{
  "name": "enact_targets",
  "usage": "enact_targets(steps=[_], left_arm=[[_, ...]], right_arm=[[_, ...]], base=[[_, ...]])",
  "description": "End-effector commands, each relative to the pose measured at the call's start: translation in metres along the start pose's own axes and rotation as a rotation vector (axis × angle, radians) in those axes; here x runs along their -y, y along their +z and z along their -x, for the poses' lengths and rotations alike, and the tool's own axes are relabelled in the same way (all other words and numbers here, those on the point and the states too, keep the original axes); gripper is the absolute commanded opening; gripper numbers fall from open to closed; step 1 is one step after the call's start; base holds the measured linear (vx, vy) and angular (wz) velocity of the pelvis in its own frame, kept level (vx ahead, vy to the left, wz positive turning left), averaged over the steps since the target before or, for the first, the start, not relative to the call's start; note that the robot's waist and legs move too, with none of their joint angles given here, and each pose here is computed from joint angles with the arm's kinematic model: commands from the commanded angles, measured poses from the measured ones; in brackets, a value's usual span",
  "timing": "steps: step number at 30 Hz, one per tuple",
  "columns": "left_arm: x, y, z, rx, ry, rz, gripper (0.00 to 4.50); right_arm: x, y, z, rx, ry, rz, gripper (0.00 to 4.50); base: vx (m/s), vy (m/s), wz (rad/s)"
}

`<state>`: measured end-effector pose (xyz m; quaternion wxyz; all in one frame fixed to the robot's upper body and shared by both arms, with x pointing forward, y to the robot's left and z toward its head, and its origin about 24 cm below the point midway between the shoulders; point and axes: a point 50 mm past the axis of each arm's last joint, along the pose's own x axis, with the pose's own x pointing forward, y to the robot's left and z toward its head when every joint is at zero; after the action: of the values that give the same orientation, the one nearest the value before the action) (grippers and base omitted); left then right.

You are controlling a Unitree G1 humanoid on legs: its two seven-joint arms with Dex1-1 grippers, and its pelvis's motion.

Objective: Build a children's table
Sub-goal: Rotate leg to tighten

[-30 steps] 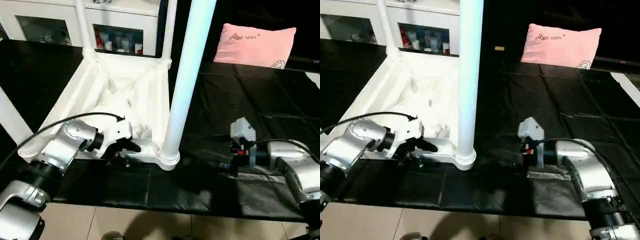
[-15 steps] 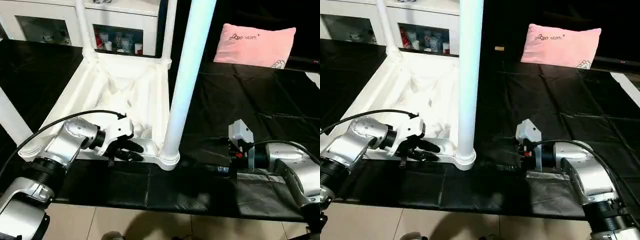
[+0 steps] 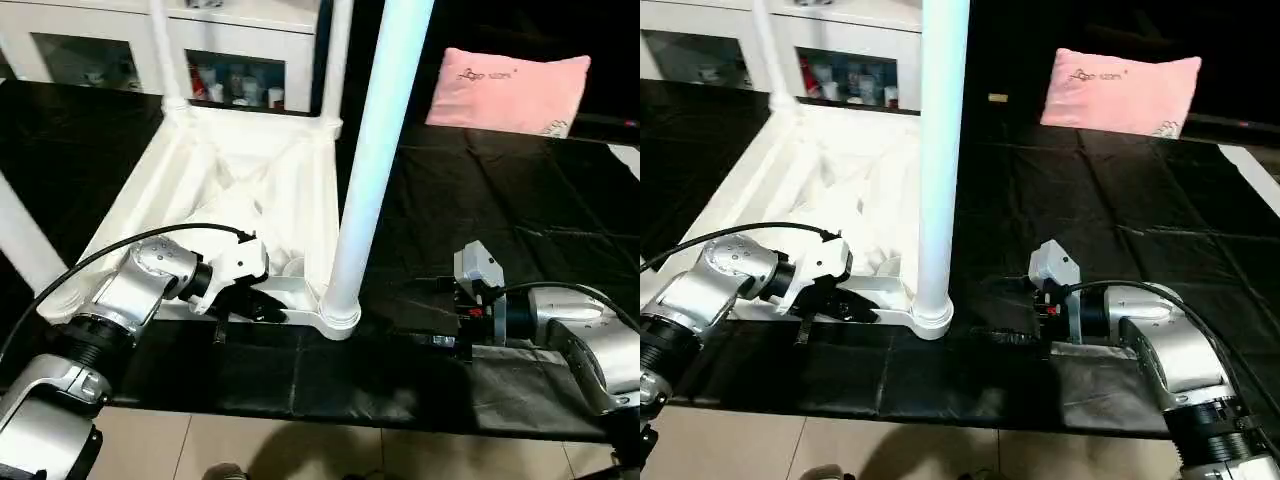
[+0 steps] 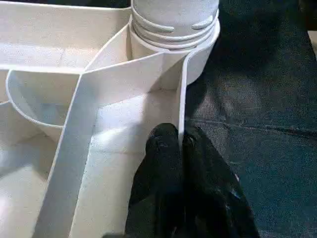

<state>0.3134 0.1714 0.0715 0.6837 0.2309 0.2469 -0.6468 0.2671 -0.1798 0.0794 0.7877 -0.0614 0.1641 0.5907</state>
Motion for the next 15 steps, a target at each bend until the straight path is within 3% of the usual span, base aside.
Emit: enact_targets(steps=[1, 6, 14, 15], left_arm=[[-0.001, 0.008, 0.003, 0.026, -0.011, -0.024, 0.06], [0.004, 0.008, 0.000, 0.024, -0.055, -0.040, 0.06], [0.012, 0.008, -0.008, -0.013, -0.155, -0.097, 0.06], [0.012, 0.008, -0.008, -0.012, -0.159, -0.099, 0.00]], right_arm=[[0.003, 0.005, -0.004, 0.016, 0.004, 0.010, 4.50], [0.004, 0.007, -0.013, 0.038, 0.027, 0.010, 4.50], [0.012, 0.016, -0.051, 0.032, 0.191, 0.070, 4.50], [0.012, 0.016, -0.053, 0.033, 0.199, 0.076, 4.21]], base=[[0.000, 0.000, 0.00], [0.000, 0.000, 0.00], [0.000, 0.000, 0.00], [0.000, 0.000, 0.00]])
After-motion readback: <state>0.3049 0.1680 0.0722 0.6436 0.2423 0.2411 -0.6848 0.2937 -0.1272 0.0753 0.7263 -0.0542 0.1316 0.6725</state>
